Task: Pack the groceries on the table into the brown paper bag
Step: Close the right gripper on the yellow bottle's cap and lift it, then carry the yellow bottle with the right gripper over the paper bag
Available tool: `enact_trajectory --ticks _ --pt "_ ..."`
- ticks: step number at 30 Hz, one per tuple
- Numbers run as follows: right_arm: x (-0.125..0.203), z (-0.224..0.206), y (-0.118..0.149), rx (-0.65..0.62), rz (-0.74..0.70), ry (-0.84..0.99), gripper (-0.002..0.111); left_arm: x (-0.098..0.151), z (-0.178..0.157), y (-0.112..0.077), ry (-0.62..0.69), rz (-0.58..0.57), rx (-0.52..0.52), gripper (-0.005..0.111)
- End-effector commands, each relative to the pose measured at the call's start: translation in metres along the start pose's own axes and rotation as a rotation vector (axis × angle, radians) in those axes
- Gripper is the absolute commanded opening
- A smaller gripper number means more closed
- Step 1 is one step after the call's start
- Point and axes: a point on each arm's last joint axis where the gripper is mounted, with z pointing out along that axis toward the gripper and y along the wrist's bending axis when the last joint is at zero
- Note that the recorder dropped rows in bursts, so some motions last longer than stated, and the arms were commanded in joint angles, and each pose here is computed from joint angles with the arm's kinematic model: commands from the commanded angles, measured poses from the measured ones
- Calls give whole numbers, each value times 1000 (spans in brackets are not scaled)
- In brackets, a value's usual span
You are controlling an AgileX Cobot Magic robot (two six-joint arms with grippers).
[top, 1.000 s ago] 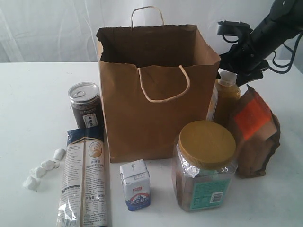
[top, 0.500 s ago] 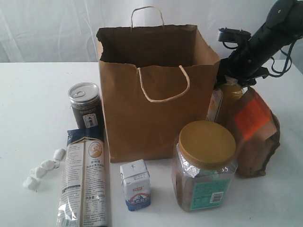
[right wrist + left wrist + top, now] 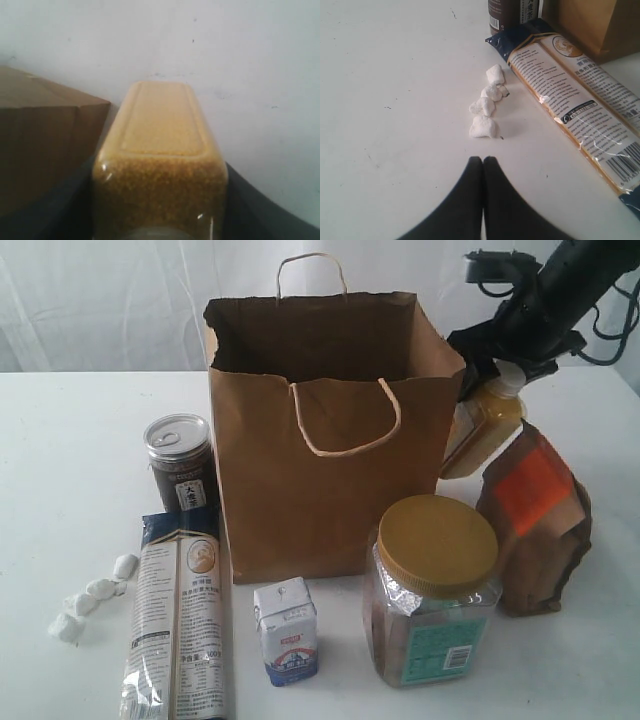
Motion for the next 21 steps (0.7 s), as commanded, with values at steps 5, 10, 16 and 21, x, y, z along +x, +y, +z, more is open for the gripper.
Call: enact_trajectory --ticks 5,10,16,21 --pt "-4 -37 -11 22 -2 -60 0 4 0 -1 27 -2 15 0" --pt "-6 -78 -22 35 35 -173 0 4 0 -1 27 -2 15 0" --pt "-3 -115 -23 -55 79 -299 0 4 0 -1 27 -2 15 0" --pt "0 -147 -10 -127 50 -407 0 4 0 -1 27 -2 15 0"
